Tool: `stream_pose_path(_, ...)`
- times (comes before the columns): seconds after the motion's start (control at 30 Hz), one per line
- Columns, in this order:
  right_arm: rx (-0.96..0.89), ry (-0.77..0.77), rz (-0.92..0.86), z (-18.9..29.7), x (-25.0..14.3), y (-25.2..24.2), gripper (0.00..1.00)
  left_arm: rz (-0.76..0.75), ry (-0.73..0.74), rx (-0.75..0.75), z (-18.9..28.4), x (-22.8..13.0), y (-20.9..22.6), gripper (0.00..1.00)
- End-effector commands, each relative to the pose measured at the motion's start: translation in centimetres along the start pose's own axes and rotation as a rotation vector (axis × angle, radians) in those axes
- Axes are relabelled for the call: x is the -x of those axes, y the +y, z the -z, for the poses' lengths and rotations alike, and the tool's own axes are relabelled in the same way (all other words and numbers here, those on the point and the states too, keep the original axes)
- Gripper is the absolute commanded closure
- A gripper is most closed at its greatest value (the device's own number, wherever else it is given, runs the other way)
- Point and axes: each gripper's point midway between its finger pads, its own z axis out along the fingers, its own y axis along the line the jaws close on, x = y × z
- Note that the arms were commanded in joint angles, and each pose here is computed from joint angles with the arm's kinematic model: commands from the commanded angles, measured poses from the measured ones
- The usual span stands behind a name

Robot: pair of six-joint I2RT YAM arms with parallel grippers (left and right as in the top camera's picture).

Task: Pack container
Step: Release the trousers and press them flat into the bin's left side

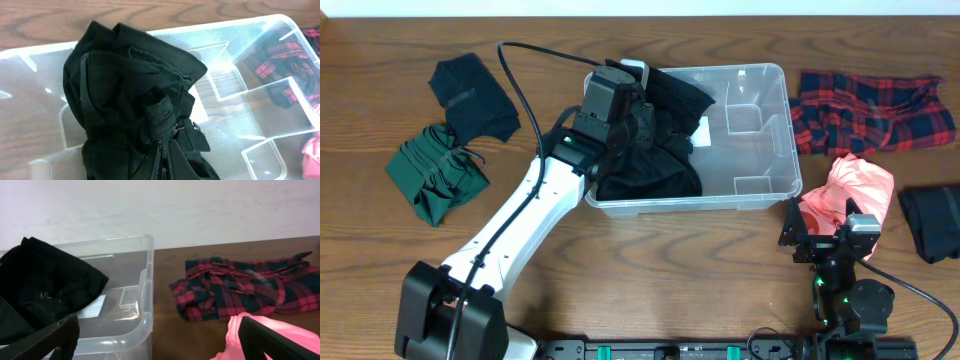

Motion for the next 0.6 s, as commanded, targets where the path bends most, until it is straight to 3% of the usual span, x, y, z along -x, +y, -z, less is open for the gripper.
stream_pose_path(0.0, 0.011, 0.001, -0.006, 0.0, -0.1, 0.3, 0.01, -0.075, -0.054, -0.005, 0.8, 1.8, -0.5, 0.94)
stream_pose_path(0.27, 0.011, 0.001, -0.006, 0.0, -0.1, 0.3, 0.01, -0.297, -0.053, -0.029, 0.6, 1.4, -2.3, 0.94)
stream_pose_path(0.57, 0.011, 0.001, -0.006, 0.0, -0.1, 0.3, 0.01, -0.310, -0.031, 0.027, -0.6, 0.7, -1.4, 0.94)
